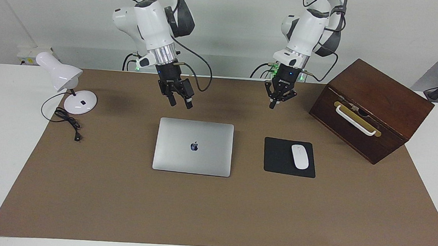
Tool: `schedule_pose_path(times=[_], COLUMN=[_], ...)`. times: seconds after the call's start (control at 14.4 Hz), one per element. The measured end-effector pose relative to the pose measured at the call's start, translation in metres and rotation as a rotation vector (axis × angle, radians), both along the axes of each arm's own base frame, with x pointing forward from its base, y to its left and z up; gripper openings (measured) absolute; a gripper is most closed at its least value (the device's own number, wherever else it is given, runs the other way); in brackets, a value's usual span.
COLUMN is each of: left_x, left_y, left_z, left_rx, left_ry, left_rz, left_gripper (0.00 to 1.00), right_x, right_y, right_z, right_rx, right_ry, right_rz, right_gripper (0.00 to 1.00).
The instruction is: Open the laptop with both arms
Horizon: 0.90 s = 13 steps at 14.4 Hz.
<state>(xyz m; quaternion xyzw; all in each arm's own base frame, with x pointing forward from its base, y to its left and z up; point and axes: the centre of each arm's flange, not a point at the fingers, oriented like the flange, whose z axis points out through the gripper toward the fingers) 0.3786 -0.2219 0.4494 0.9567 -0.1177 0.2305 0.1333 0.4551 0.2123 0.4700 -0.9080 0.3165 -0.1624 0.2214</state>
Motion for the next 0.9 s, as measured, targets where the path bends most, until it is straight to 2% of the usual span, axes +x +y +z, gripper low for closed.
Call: schedule_pose_path(times=[0.28, 0.9], left_x=[-0.016, -0.029], left_y=[-0.019, -0.07], left_z=[-0.023, -0.086], left_rx=[-0.026, -0.069], left_ry=[-0.059, -0.172], left_rz=[-0.038, -0.124], left_gripper=[0.01, 0.01], right_x=[-0.011, -0.018], right_y=[0.017, 0.04], right_z=[-0.006, -0.037], right_rx=[-0.003, -0.017], right_ry=[0.03, 0.094], right_rz=[0.03, 0.062], right_gripper=[1.0, 1.0])
